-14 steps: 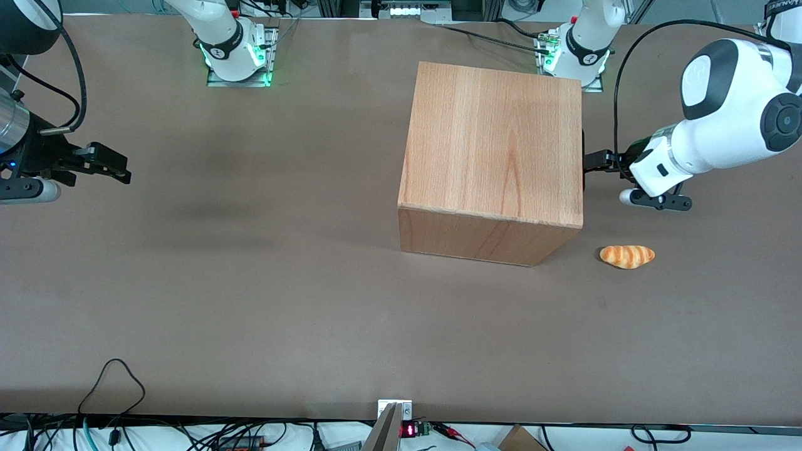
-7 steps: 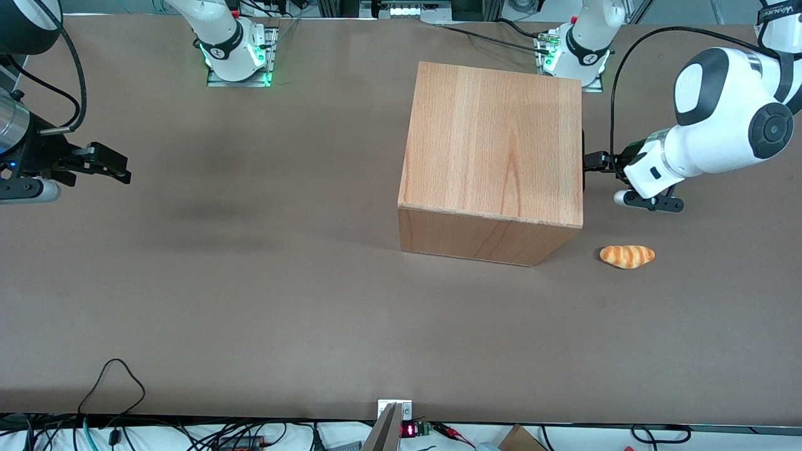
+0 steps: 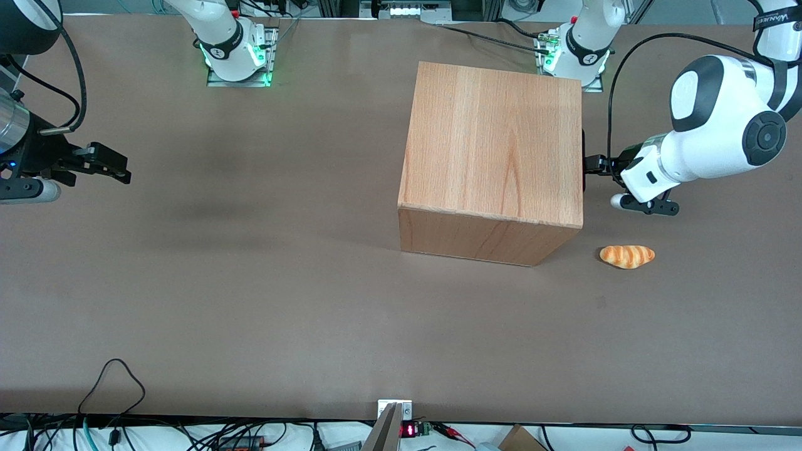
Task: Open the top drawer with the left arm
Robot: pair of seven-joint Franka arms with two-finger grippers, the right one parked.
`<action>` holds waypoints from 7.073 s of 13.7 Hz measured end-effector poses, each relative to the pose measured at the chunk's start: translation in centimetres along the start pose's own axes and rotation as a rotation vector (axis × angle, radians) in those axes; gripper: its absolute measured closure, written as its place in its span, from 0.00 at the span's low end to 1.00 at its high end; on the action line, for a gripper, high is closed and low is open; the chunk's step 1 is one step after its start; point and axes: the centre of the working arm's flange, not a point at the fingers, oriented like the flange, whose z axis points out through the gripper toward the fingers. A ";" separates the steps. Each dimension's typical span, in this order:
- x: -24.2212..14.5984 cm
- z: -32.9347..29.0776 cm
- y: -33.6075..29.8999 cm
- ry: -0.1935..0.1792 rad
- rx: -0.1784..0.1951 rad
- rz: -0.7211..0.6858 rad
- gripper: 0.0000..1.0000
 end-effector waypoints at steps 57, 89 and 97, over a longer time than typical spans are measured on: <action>-1.1 -4.3 -19.4 0.167 0.015 -0.281 0.00; -7.1 -22.4 -3.2 0.271 0.181 -0.018 0.00; -7.9 -23.3 -2.2 0.285 0.203 0.004 0.00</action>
